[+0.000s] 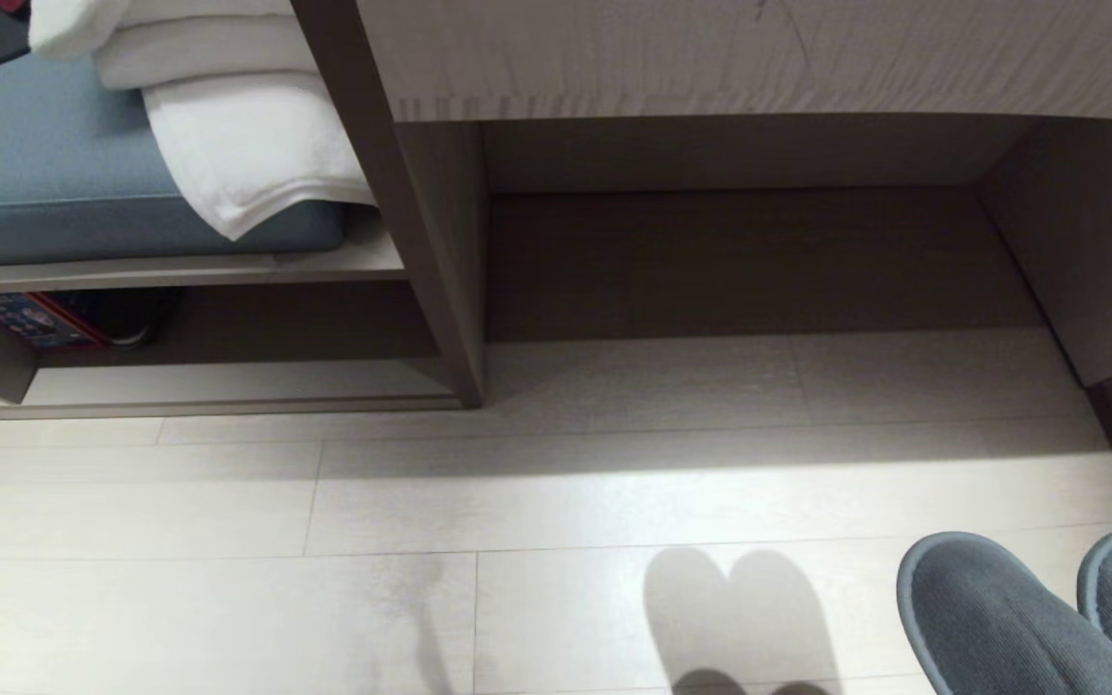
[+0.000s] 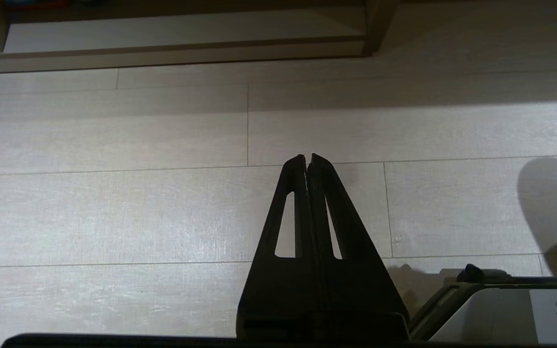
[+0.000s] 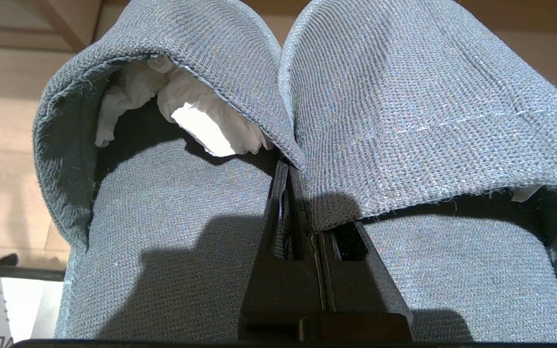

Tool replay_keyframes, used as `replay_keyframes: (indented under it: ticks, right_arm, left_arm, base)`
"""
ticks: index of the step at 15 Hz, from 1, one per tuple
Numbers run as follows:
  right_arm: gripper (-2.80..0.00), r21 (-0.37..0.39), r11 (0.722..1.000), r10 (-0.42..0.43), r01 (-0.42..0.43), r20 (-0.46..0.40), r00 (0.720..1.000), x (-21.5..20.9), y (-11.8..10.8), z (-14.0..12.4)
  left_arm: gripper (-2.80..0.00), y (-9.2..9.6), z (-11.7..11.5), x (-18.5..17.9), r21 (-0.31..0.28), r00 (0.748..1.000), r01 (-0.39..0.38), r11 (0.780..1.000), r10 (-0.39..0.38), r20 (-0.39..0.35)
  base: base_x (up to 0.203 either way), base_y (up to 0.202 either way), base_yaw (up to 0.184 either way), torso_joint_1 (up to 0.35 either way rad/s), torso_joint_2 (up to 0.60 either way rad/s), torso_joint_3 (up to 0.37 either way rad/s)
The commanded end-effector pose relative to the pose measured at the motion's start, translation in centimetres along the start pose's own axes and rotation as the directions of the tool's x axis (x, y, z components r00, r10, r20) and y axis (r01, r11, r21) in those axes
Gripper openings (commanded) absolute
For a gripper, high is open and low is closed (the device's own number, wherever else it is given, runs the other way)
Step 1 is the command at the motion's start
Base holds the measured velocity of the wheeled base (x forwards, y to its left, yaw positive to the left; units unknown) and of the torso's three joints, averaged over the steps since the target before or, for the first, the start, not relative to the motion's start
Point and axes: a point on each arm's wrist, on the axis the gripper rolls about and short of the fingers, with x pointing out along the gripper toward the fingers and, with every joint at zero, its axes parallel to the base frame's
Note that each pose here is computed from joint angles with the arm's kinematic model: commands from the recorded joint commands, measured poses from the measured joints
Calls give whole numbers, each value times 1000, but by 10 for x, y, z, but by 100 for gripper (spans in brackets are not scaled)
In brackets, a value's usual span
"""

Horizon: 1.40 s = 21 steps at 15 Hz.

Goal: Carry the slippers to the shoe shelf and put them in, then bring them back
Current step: Place the slippers into the shoe cabinet

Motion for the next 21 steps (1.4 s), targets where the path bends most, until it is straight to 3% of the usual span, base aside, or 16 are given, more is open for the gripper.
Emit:
replay_keyframes:
  ticks: [1, 21]
  right_arm:
    - [-280, -1, 1000, 0, 0, -3, 1000, 0, 0, 0]
    - [-280, -1, 1000, 1, -1, -2, 1000, 0, 0, 0]
  left_arm:
    - [-280, 0, 0, 0, 0, 1000, -1, 1000, 1, 0]
    - [-280, 0, 0, 0, 0, 1000, -1, 1000, 1, 0]
  base:
    - [0, 0, 0, 2, 2, 207]
    - [0, 0, 0, 2, 3, 204]
